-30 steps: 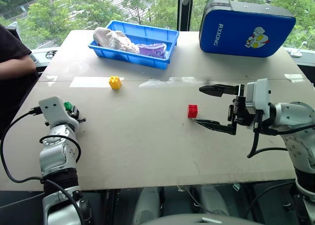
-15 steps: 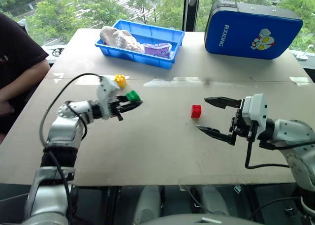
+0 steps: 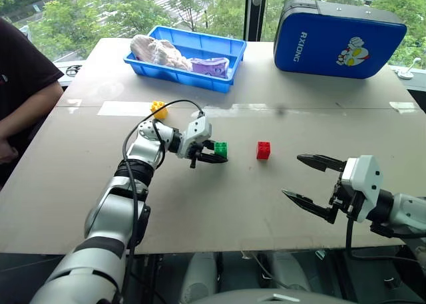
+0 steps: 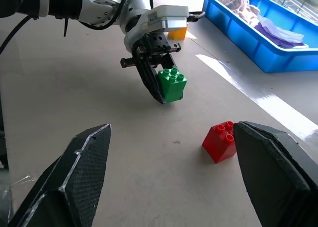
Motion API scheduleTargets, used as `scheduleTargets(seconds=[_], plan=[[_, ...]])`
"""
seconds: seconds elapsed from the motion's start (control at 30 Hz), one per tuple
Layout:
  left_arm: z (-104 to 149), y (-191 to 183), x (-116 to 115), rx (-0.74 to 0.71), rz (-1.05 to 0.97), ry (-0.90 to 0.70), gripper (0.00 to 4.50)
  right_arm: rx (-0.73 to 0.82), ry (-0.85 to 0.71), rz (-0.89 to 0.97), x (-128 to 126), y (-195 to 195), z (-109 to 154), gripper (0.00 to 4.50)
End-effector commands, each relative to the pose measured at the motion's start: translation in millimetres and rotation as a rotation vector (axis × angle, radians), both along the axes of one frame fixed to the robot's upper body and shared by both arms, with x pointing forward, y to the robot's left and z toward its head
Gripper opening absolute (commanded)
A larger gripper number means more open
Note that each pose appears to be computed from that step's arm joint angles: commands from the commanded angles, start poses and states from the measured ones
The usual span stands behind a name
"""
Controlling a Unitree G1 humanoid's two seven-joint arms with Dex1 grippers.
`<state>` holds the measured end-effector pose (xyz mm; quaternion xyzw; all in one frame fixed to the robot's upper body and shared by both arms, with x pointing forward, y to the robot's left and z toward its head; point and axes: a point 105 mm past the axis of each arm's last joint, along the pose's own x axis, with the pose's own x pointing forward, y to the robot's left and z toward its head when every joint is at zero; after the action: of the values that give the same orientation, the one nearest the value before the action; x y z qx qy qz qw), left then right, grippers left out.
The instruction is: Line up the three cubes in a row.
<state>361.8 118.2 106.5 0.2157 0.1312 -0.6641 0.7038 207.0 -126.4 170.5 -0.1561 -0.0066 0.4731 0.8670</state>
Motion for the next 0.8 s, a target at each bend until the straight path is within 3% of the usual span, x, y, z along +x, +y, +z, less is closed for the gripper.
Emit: scheduleTargets(seconds=[0.03,0.8], plan=[[14,-4,4,0.003,-0.02,-0.052,1.32,-0.018,-0.038,-0.008,-5,-5,4,4.04],[16,-7,18,0.032,0.0,-0.082,1.32,0.01,-0.038,-0.015,-12,-4,8,4.04]])
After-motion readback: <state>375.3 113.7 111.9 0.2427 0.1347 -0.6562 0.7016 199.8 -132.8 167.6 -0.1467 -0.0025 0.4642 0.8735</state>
